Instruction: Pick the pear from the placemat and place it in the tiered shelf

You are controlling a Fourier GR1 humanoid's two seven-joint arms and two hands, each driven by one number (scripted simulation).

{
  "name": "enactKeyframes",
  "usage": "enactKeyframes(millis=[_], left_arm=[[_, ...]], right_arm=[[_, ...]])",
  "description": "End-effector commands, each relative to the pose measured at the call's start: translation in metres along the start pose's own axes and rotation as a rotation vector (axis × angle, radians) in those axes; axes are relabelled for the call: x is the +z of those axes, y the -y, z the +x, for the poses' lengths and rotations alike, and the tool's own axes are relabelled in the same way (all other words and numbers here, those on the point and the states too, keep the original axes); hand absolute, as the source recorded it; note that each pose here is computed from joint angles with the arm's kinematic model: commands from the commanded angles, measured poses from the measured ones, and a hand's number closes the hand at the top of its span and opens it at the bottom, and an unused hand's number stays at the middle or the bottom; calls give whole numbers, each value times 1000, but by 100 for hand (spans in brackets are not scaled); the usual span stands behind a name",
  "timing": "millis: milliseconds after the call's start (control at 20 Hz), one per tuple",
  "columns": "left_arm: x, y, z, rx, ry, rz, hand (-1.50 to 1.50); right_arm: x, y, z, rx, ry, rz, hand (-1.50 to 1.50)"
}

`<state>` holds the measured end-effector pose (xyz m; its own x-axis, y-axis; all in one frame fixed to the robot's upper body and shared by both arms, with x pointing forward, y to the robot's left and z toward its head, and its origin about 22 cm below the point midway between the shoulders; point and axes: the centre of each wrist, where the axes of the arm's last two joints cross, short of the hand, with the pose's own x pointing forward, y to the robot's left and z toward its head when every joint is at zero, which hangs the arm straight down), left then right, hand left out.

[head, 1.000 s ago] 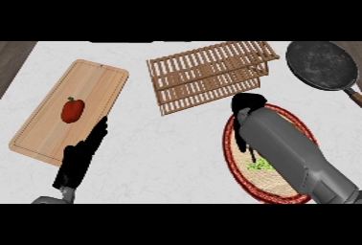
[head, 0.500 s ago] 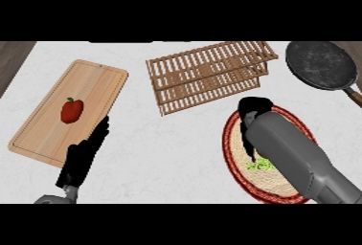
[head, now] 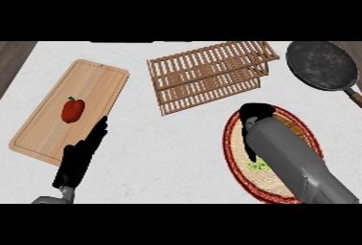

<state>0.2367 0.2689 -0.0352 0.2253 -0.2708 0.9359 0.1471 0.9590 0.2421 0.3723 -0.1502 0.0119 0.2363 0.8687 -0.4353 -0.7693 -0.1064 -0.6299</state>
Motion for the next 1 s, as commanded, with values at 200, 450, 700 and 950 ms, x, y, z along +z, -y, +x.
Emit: enactKeyframes(millis=[200, 450, 700, 950], left_arm=[[-2, 0, -1, 7, -16, 16, 0], [1, -11, 6, 3, 7, -16, 0], [-18, 1, -2, 7, -29, 13, 0], [-2, -7, 3, 13, -5, 25, 0]], right_arm=[[-4, -21, -3, 51, 14, 28, 150], [-14, -10, -1, 30, 11, -2, 150], [10, -5, 9, 34, -6, -118, 150], [28, -3, -12, -122, 164, -291, 150]])
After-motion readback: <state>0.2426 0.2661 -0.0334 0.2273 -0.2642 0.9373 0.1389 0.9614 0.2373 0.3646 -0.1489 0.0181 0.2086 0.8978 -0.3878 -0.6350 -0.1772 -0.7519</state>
